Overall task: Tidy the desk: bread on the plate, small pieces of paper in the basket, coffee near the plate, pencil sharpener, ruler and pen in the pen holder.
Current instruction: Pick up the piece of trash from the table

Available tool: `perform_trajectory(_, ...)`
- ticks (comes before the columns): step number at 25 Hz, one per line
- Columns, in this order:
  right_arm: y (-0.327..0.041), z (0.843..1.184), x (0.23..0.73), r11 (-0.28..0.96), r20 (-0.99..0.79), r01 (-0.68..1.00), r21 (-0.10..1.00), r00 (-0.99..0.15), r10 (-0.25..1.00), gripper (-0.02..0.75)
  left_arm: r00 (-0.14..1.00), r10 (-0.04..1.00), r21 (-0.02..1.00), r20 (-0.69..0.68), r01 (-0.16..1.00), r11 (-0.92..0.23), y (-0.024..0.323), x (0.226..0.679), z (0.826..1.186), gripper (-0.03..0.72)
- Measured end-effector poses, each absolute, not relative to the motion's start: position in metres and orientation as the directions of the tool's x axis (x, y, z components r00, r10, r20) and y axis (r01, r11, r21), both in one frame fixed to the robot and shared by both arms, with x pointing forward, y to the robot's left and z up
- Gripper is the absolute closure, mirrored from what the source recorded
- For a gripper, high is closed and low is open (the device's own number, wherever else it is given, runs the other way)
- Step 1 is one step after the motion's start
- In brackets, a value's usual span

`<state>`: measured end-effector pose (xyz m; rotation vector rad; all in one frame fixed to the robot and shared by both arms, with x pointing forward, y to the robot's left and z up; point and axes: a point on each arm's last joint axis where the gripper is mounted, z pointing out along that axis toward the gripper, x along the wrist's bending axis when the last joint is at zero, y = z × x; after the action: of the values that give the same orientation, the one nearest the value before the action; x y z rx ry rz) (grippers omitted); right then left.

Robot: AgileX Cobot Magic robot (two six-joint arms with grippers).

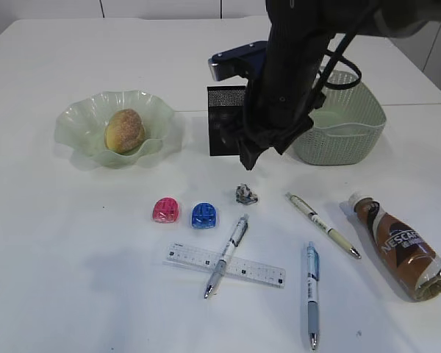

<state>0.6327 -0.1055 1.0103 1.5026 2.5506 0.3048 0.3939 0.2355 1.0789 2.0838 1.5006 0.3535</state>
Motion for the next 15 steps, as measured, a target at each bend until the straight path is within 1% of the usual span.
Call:
perform_trajectory(8, -0.102, 0.981, 0.640, 0.487, -0.035, 0.848, 0.209, -0.491, 0.870, 0.241, 0.344, 0.933, 0.566, -0.101, 0.791, -0.231, 0.235, 0.394, 1.079, 0.304)
perform_trajectory(15, -0.098, 0.965, 0.647, 0.487, -0.035, 0.841, 0.236, -0.493, 0.869, 0.241, 0.344, 0.933, 0.566, -0.101, 0.791, -0.231, 0.235, 0.394, 1.079, 0.305)
